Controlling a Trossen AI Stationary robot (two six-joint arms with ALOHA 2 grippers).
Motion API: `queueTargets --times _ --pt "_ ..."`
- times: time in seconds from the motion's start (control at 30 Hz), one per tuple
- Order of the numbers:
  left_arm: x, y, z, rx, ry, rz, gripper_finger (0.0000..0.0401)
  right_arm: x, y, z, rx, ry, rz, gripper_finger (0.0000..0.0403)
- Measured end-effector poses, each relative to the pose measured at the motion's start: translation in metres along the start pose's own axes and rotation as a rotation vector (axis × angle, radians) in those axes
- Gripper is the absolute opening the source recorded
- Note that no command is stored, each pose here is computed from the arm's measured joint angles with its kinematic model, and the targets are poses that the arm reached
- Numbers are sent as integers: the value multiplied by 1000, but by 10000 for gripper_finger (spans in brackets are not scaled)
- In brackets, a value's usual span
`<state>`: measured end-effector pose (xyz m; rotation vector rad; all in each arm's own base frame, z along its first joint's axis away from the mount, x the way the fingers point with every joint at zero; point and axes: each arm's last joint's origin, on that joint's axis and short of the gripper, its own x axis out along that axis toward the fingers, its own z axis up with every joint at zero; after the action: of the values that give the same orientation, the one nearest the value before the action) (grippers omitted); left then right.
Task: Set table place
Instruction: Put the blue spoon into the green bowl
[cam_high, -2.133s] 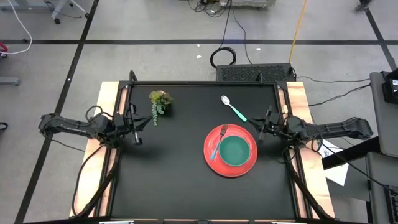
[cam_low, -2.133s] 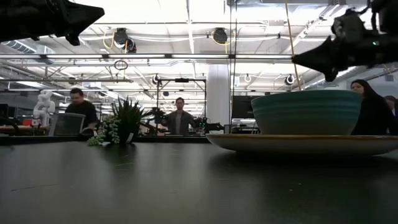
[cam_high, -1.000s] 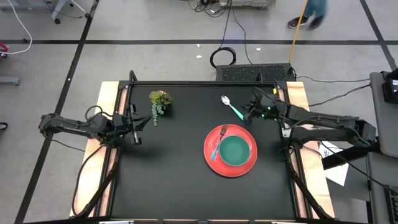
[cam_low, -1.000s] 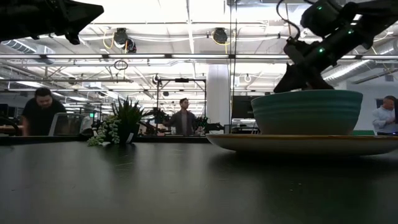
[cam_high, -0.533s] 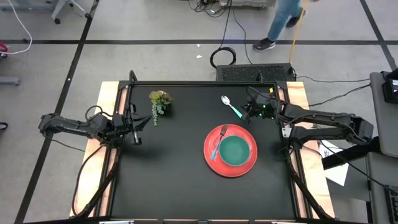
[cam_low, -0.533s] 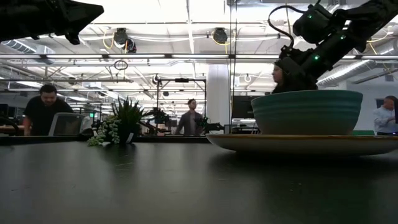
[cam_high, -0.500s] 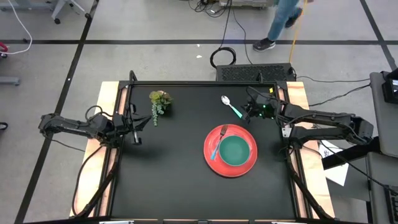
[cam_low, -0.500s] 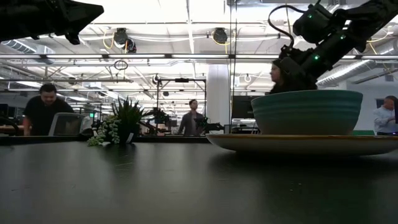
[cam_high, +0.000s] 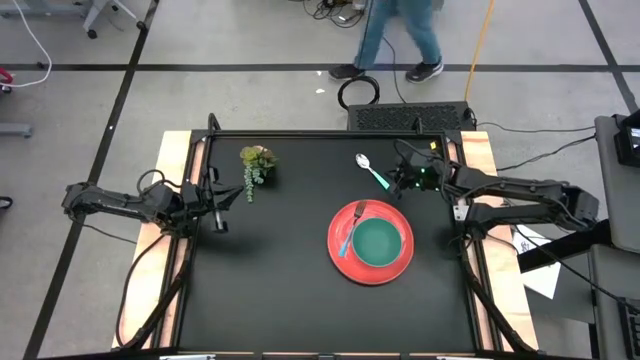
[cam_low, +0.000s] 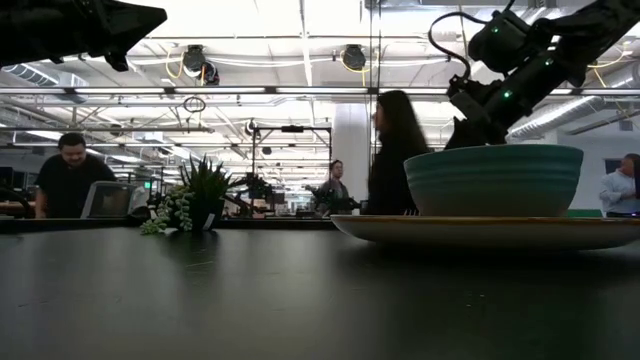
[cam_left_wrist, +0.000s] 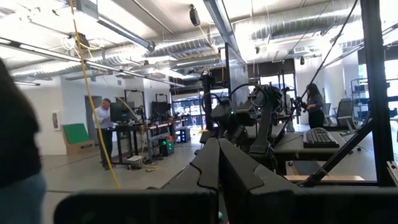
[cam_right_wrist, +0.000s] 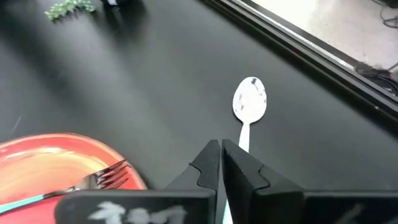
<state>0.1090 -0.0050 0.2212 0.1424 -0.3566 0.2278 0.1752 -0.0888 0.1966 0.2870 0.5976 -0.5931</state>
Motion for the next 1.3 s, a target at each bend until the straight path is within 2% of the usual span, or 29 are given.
queueTargets --times 0.27,0.43,0.57,0.93,1.1,1.3 --pt "0 0 0 9 0 0 8 0 -3 10 -20 54 -28 63" --pt "0 0 0 9 -1 0 8 -4 0 30 -30 17 -22 104" --pt "0 0 0 8 -1 0 8 -5 0 34 -30 -3 -18 125" --pt "0 0 -2 3 20 -4 8 -3 4 38 -1 -107 10 132" --pt "0 0 -2 5 20 -4 8 -3 4 36 -6 -102 9 132" --pt "0 0 -2 6 20 -4 8 -3 4 37 54 -106 13 132"
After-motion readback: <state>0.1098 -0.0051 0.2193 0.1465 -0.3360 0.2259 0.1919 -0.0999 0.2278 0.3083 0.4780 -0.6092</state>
